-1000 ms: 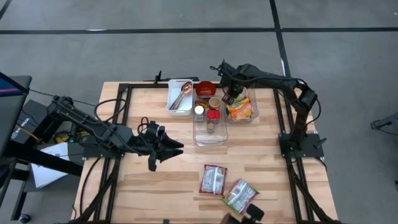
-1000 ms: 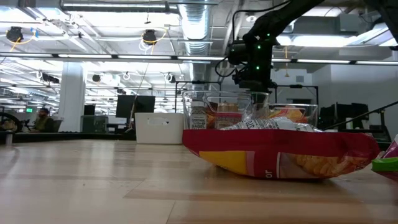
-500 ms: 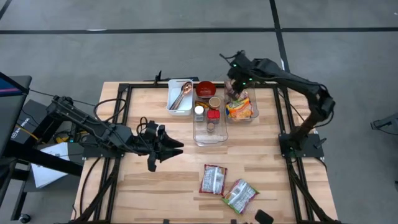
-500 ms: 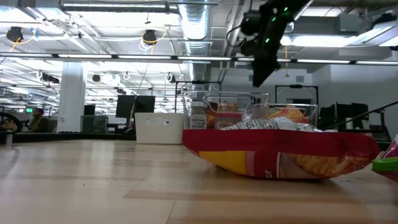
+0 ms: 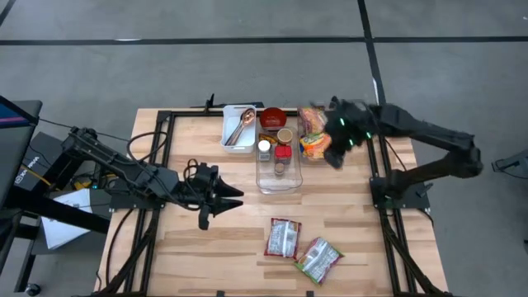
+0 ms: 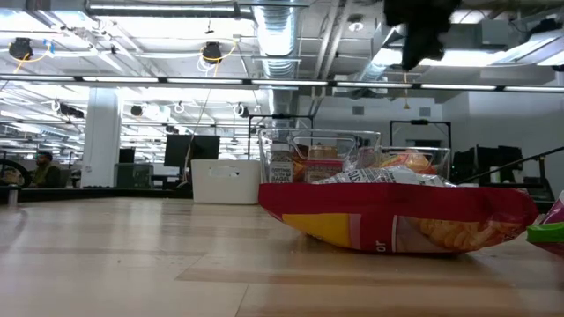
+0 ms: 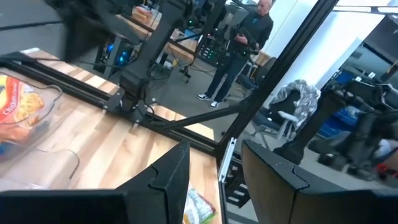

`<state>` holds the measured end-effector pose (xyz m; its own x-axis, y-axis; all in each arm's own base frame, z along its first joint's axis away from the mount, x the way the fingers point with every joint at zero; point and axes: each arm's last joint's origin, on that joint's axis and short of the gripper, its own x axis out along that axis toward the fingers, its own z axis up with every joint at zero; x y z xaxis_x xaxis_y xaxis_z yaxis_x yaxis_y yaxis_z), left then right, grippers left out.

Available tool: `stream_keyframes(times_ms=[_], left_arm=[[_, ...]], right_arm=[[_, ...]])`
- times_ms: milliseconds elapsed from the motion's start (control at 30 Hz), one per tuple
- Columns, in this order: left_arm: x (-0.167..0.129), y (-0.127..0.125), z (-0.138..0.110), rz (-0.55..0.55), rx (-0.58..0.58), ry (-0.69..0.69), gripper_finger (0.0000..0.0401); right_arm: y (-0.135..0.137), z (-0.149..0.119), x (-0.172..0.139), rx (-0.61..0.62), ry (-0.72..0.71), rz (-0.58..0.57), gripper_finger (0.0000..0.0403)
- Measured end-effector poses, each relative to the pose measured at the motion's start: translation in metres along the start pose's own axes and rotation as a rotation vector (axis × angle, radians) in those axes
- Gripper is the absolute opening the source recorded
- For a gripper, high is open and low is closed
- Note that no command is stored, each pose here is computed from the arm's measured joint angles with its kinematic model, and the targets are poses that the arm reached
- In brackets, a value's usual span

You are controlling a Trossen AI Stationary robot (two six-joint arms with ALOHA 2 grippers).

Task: Pick & Place Food Item
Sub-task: Put the red noodle pack into the right transparent bin

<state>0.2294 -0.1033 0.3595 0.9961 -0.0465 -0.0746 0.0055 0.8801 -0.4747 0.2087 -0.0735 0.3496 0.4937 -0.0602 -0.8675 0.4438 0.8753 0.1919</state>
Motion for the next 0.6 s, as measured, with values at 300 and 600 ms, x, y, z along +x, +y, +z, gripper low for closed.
stream_keyframes(times_ms=[300,600], left_arm=[[0.0,0.0,0.001,0.003,0.137,-0.014,0.014],[0.024,0.005,-0.019,0.01,0.373,0.074,0.0141]], right_arm=[[0.059,-0.072,-0.011,0.085,0.025,0.222,0.0074],[0.086,-0.097,-0.023,0.084,-0.092,0.252,0.0074]])
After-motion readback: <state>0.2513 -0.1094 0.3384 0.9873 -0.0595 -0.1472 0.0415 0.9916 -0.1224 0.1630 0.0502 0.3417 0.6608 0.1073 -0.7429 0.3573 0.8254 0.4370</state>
